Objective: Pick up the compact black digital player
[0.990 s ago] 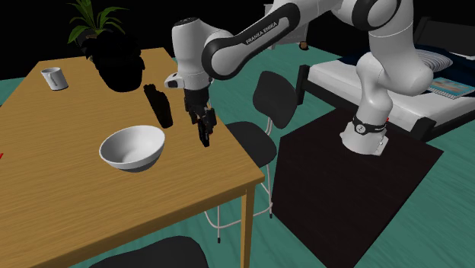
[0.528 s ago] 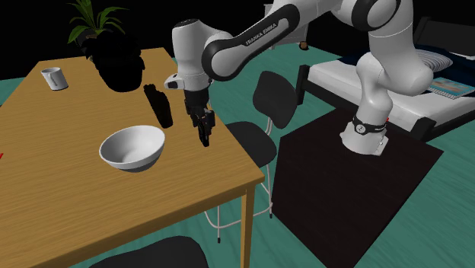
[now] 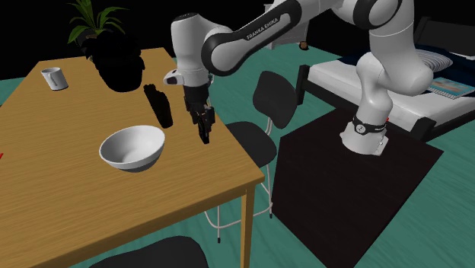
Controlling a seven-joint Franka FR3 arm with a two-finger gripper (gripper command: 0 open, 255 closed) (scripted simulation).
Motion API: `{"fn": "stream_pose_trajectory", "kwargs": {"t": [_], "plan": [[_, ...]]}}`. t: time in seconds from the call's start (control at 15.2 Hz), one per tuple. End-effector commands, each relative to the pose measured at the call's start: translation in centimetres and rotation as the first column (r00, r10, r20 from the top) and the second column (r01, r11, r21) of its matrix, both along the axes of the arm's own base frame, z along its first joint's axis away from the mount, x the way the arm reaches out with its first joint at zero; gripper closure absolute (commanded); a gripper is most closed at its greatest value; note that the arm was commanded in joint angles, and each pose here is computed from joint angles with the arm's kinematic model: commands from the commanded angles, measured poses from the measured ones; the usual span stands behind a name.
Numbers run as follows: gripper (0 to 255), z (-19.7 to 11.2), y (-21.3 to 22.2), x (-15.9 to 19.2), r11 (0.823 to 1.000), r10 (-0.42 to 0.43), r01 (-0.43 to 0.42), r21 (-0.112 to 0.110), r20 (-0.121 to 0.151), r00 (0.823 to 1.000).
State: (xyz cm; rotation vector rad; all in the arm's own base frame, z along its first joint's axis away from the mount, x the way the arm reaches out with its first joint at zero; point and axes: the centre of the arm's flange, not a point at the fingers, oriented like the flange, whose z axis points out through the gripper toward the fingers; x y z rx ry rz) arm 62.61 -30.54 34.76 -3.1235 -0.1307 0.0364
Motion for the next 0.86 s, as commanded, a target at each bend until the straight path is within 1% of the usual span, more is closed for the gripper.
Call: {"fn": "stream_pose_trajectory", "kwargs": {"t": [0.0, 0.66, 0.79], "plan": [[255, 1.1, -0.1, 0.0, 1.000, 0.000, 0.000, 0.000, 0.000, 1.000], [255, 6.4, -0.1, 0.0, 1.000, 0.000, 0.000, 0.000, 0.000, 1.000], [255, 6.4, -0.1, 0.0, 1.000, 0.000, 0.000, 0.000, 0.000, 1.000]]}}
